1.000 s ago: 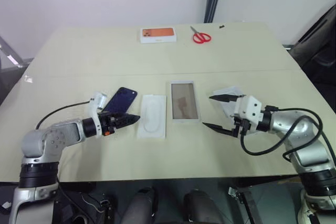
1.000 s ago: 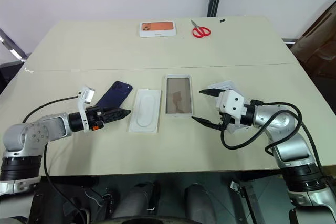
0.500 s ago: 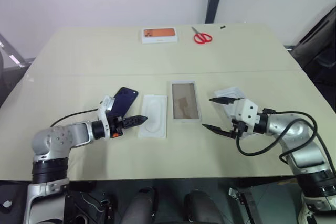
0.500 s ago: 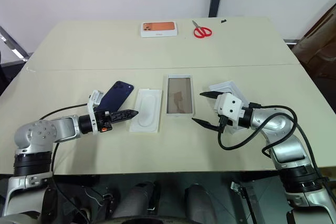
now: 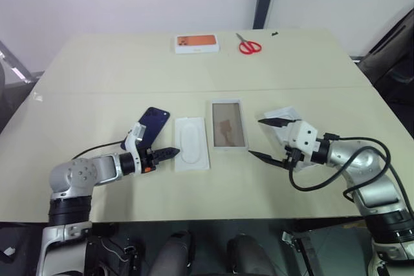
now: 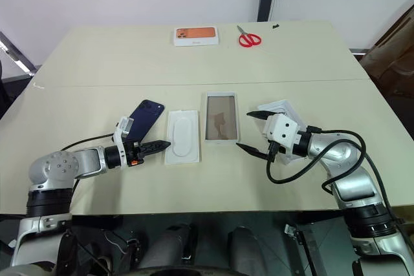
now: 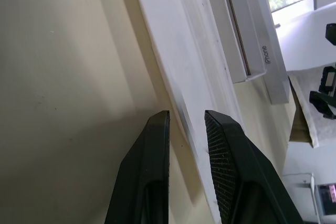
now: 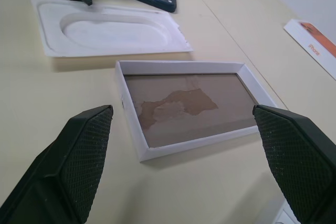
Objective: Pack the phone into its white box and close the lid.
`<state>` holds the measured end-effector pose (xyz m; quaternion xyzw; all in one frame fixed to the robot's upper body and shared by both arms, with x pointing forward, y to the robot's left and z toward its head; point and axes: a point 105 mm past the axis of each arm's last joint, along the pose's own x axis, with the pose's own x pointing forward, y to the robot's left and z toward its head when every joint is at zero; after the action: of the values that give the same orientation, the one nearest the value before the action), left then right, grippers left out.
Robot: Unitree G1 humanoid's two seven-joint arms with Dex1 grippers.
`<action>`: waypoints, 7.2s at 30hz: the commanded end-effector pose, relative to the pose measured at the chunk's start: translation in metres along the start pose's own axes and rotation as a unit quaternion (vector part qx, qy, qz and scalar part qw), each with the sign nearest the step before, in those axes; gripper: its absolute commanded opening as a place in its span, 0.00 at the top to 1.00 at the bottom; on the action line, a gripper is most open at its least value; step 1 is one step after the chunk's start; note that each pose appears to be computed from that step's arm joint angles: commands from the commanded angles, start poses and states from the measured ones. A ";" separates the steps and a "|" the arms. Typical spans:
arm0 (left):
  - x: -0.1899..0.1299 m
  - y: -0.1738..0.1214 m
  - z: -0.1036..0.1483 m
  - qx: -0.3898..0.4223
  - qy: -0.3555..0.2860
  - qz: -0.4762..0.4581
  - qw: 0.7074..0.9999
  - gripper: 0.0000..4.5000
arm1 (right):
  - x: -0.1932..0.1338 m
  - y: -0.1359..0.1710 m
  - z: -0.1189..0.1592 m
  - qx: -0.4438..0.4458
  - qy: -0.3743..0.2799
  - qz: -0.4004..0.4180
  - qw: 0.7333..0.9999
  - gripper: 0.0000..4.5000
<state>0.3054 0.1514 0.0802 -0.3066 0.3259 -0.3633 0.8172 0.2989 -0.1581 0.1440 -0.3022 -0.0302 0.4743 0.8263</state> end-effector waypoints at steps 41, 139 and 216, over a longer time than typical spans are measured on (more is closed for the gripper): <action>-0.018 -0.026 0.059 -0.048 -0.118 -0.034 0.991 1.00 | 0.076 0.034 -0.014 0.035 0.027 0.178 0.983 0.66; -0.037 -0.034 0.057 0.338 -0.175 -0.028 0.924 0.16 | 0.117 0.038 -0.001 0.001 0.097 0.113 0.989 0.98; -0.035 0.042 0.015 0.062 0.089 0.005 0.994 0.16 | 0.219 0.072 0.048 0.011 0.120 0.149 0.981 0.98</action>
<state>0.3288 0.2282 0.0947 -0.1782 0.3277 -0.3852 0.8441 0.3509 0.0600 0.0915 -0.3478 0.1279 0.5454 0.7518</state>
